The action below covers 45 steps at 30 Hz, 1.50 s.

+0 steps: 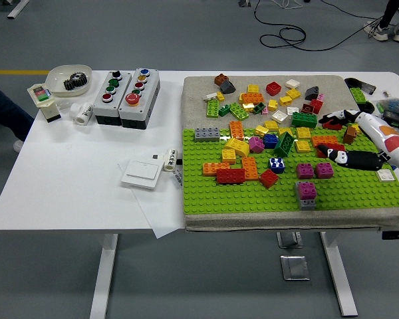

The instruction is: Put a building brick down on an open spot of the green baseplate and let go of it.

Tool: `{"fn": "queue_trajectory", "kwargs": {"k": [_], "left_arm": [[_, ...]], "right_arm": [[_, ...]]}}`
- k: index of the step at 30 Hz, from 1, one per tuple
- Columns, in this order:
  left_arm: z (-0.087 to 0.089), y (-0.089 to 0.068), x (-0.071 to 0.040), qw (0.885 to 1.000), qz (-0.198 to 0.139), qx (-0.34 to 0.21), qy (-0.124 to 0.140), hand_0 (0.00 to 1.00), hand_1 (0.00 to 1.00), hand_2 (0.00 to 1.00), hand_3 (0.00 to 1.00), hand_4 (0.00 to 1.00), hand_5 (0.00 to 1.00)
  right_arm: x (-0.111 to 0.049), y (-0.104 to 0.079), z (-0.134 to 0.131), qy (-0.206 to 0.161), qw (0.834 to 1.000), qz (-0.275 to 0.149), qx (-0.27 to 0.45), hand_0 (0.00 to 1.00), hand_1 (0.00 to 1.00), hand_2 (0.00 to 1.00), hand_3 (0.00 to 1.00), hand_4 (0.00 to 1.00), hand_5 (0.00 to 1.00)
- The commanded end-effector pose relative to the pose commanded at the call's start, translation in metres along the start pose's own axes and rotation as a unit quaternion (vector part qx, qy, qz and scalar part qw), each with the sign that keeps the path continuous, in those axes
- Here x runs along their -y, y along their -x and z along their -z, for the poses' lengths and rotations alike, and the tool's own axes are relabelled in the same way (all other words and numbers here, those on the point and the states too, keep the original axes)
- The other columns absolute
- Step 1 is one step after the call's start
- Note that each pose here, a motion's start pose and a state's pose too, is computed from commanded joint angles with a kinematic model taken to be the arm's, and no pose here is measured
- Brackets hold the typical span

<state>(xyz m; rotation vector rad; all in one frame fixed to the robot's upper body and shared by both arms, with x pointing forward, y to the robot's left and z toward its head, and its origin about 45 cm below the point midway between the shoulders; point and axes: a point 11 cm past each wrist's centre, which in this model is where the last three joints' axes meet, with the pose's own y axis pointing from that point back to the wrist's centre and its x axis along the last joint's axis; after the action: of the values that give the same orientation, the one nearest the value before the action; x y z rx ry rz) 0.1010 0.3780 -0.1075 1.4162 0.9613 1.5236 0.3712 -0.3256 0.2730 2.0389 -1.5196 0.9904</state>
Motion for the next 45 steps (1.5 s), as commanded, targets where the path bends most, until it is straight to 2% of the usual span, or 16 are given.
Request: {"fn": "queue_trajectory", "kwargs": {"k": [2, 3, 8, 9, 14, 15, 20, 21, 22, 26, 27, 35, 45], "left_arm": [[0.000, 0.000, 0.000, 1.000, 0.000, -0.001, 0.000, 0.611, 0.679, 0.640, 0.545, 0.554, 0.591], [0.000, 0.000, 0.000, 1.000, 0.000, -0.002, 0.000, 0.613, 0.680, 0.640, 0.545, 0.554, 0.591], [0.001, 0.000, 0.000, 1.000, 0.000, -0.003, 0.000, 0.613, 0.680, 0.640, 0.545, 0.554, 0.591], [0.001, 0.000, 0.000, 1.000, 0.000, -0.003, 0.000, 0.614, 0.680, 0.640, 0.544, 0.555, 0.591], [0.002, 0.000, 0.000, 1.000, 0.000, -0.003, -0.001, 0.614, 0.680, 0.640, 0.544, 0.555, 0.591], [0.002, 0.000, 0.000, 1.000, 0.000, -0.003, -0.002, 0.616, 0.680, 0.640, 0.544, 0.555, 0.591], [0.005, 0.001, 0.001, 1.000, 0.000, -0.005, -0.004, 0.616, 0.680, 0.640, 0.544, 0.555, 0.591], [0.006, 0.001, 0.001, 1.000, 0.000, -0.005, -0.004, 0.615, 0.679, 0.640, 0.544, 0.555, 0.590], [0.007, 0.002, 0.001, 1.000, 0.000, -0.006, -0.006, 0.615, 0.679, 0.640, 0.544, 0.555, 0.590], [0.010, 0.002, 0.001, 1.000, 0.000, -0.009, -0.008, 0.615, 0.679, 0.640, 0.544, 0.555, 0.590], [0.010, 0.002, 0.001, 1.000, 0.000, -0.009, -0.008, 0.615, 0.679, 0.641, 0.544, 0.555, 0.590], [0.013, 0.003, 0.002, 1.000, 0.001, -0.009, -0.011, 0.617, 0.680, 0.641, 0.545, 0.555, 0.590], [0.016, 0.003, 0.002, 1.000, 0.000, -0.009, -0.014, 0.617, 0.679, 0.642, 0.545, 0.557, 0.594]], "right_arm": [[0.002, -0.006, -0.004, 0.013, 0.999, -0.018, 0.043, 0.791, 0.767, 0.827, 0.833, 0.858, 0.495], [0.003, -0.010, -0.007, 0.022, 0.997, -0.029, 0.069, 0.831, 0.802, 0.852, 0.871, 0.955, 0.667], [0.004, -0.025, -0.017, 0.040, 0.982, -0.066, 0.170, 0.831, 0.802, 0.852, 0.871, 0.955, 0.667], [0.003, -0.026, -0.019, 0.042, 0.978, -0.071, 0.189, 0.873, 0.813, 0.861, 0.876, 0.998, 0.804], [0.002, -0.032, -0.032, 0.058, 0.950, -0.093, 0.292, 0.873, 0.813, 0.861, 0.876, 0.998, 0.804], [0.002, -0.033, -0.035, 0.061, 0.943, -0.097, 0.314, 0.901, 0.836, 0.867, 0.882, 0.998, 0.884], [0.002, -0.036, -0.047, 0.070, 0.900, -0.126, 0.412, 0.901, 0.836, 0.867, 0.882, 0.998, 0.884], [0.002, -0.036, -0.048, 0.070, 0.895, -0.129, 0.421, 0.954, 0.855, 0.875, 0.896, 0.998, 0.950], [0.002, -0.036, -0.050, 0.071, 0.890, -0.131, 0.430, 0.954, 0.855, 0.875, 0.896, 0.998, 0.950], [0.002, -0.036, -0.055, 0.074, 0.883, -0.133, 0.443, 0.954, 0.855, 0.875, 0.896, 0.998, 0.950], [0.002, -0.036, -0.055, 0.074, 0.883, -0.133, 0.444, 0.998, 0.874, 0.894, 0.927, 0.998, 0.980], [0.004, -0.030, -0.054, 0.075, 0.884, -0.120, 0.444, 0.998, 0.881, 0.900, 0.931, 0.998, 0.992], [0.004, -0.030, -0.055, 0.077, 0.881, -0.124, 0.449, 0.998, 0.875, 0.893, 0.924, 0.998, 0.998]]}}
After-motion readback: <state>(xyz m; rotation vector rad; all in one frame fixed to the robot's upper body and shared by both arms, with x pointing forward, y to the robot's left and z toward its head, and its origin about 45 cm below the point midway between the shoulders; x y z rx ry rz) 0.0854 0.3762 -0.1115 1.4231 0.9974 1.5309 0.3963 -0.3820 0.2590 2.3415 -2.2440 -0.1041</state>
